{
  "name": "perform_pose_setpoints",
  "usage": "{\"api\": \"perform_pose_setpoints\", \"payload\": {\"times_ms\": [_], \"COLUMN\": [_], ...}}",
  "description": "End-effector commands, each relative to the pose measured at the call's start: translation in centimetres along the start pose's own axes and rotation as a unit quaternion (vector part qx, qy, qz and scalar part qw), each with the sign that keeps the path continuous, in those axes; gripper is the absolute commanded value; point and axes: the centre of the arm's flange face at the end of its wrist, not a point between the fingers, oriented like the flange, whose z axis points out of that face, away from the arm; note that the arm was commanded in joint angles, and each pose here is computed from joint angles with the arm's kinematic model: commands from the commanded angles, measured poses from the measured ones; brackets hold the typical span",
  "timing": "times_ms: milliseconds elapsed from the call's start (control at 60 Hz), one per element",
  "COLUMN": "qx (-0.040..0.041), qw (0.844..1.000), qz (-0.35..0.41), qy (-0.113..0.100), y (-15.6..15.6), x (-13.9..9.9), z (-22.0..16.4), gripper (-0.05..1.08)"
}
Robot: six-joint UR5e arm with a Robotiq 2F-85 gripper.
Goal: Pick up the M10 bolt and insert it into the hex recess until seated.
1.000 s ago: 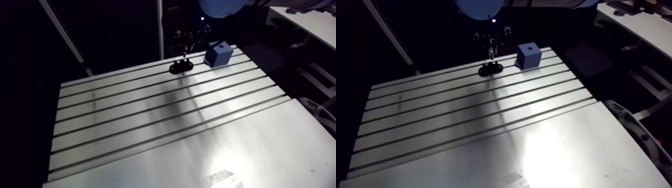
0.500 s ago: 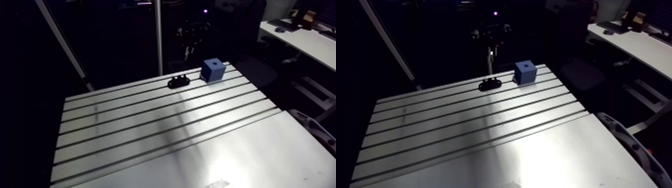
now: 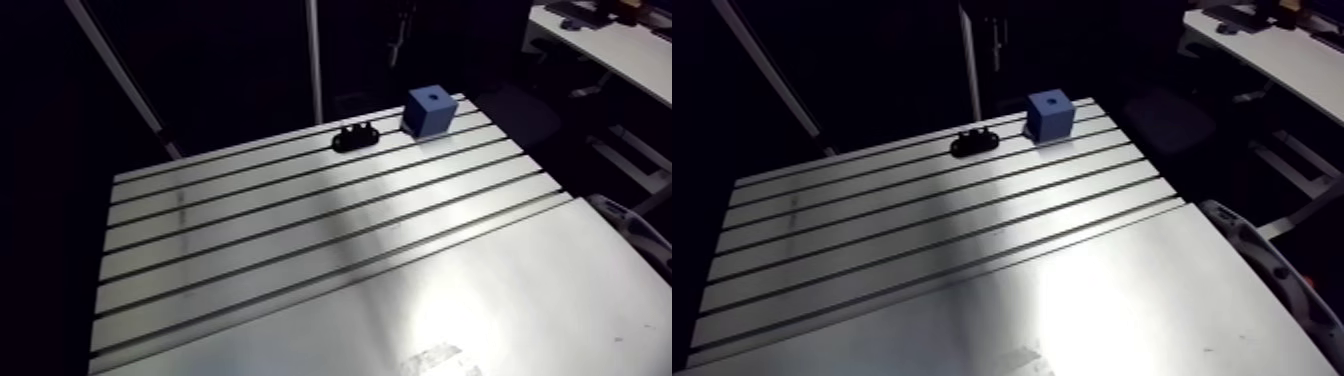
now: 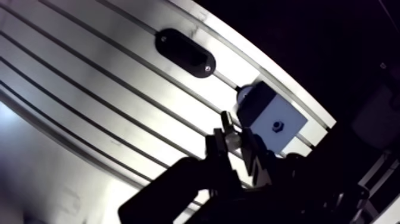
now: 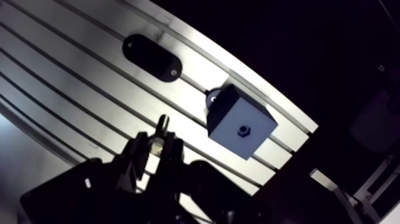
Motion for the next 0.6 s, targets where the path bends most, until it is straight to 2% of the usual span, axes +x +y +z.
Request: {"api": "perform_pose_setpoints", "payload": {"times_ms": [17,100,217,350,450,483,500,517,533,550,567,600], "qx": [-0.0193,-0.0226,-0.0216,-0.013,-0.0101,-0.0078,-0.0024,-0.0024,0.0047,0.0047,0.0109,0.0129], "qw": [0.998,0.997,0.998,0.998,0.998,0.998,0.998,0.998,0.998,0.998,0.998,0.997], "qz": [-0.031,-0.031,-0.03,-0.013,-0.013,-0.014,-0.014,-0.014,-0.017,-0.017,-0.02,-0.022], "qy": [-0.06,-0.06,-0.059,-0.06,-0.059,-0.061,-0.063,-0.063,-0.065,-0.065,-0.066,-0.066], "y": [1.7,1.6,1.6,3.2,3.6,3.8,4.2,4.2,4.6,4.6,5.0,5.3], "x": [-1.4,-1.5,-1.7,-3.4,-3.5,-3.5,-3.4,-3.4,-3.5,-3.5,-3.6,-3.6], "z": [-0.4,-0.8,-0.8,-0.4,-0.9,-0.9,-0.6,-0.6,-0.2,-0.2,0.1,0.1], "gripper": [1.06,1.06,1.06,1.06,1.07,1.07,1.07,1.07,1.07,1.07,1.07,1.07]}}
